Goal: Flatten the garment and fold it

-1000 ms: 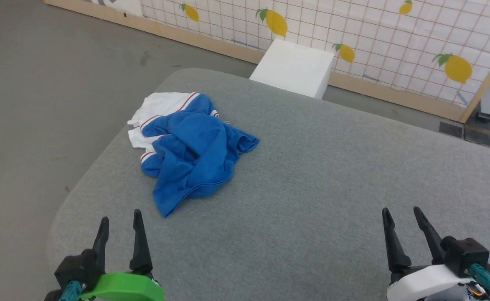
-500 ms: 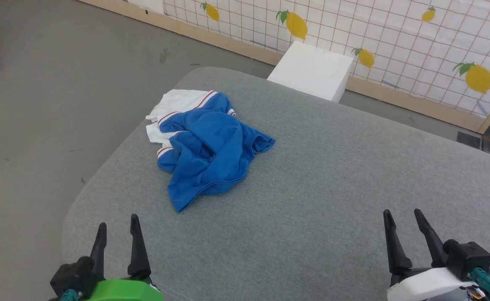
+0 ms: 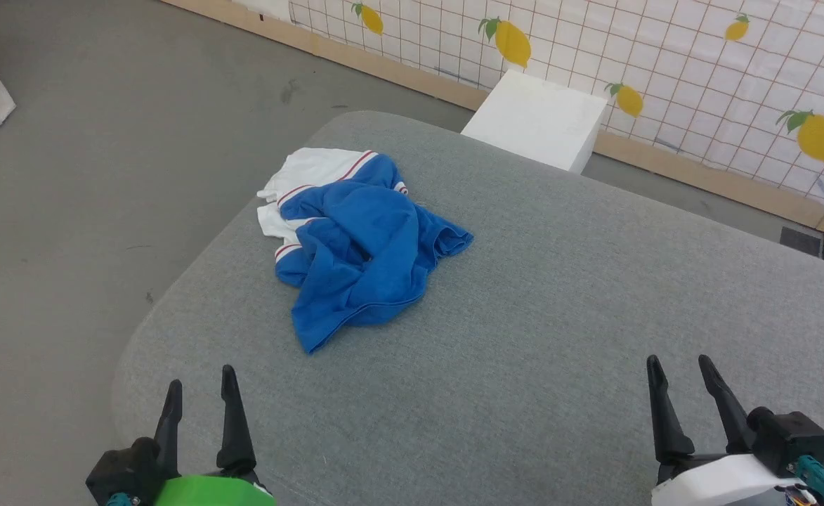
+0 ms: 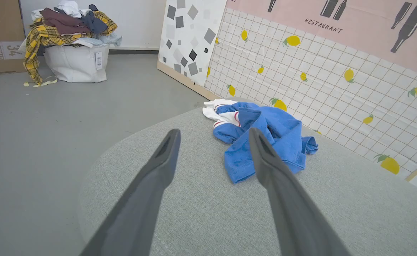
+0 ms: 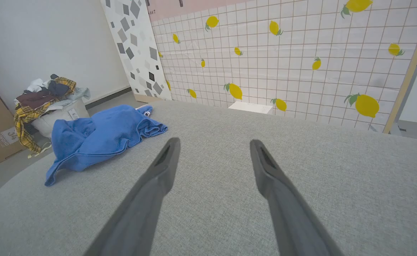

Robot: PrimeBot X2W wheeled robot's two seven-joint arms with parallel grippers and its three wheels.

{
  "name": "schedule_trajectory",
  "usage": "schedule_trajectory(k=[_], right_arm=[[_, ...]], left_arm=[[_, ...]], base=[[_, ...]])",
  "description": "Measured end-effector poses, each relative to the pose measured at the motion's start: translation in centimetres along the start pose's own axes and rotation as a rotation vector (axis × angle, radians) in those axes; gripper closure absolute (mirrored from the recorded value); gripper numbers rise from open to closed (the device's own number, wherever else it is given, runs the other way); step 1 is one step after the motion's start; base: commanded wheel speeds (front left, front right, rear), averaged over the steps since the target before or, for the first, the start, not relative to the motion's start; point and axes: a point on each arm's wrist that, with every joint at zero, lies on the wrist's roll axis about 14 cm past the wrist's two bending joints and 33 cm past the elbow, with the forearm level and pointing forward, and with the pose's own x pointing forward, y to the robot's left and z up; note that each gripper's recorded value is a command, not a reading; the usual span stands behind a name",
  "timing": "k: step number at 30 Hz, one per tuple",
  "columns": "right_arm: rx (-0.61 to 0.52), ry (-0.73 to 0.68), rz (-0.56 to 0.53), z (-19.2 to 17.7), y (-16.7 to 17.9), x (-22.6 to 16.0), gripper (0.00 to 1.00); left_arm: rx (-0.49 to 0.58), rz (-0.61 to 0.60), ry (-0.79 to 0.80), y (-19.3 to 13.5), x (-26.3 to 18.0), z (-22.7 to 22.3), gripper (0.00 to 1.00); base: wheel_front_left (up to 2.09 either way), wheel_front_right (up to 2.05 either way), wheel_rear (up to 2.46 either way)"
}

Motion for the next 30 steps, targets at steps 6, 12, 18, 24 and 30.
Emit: schedule_trajectory(k=[6,12,18,24,30], right_arm=[[0.002,0.005,-0.005,-0.2,-0.1,-0.2,0.0],[0.008,0.02,-0.009,-0.8,-0.3,-0.3,0.0],[0.017,0.036,-0.013,-1.3,-0.6,-0.1,0.0],[0.012,0.043,-0.031,-1.4,-1.7,0.6,0.0],[-0.019,0.016,-0.058,-0.2,-3.0,1.4,0.0]], left_arm=[[0.001,-0.012,0.003,-0.4,0.1,-0.1,0.0],[-0.002,-0.056,-0.016,-1.6,1.0,0.5,0.0],[0.044,-0.186,-0.025,-4.5,4.4,2.6,0.0],[0.145,-0.328,0.029,-8.1,10.0,5.1,0.0],[0.16,-0.361,0.141,-10.2,14.3,4.6,0.0]], base=[[0.0,0.0,0.0],[0.0,0.0,0.0],[0.0,0.0,0.0],[0.0,0.0,0.0],[0.0,0.0,0.0]])
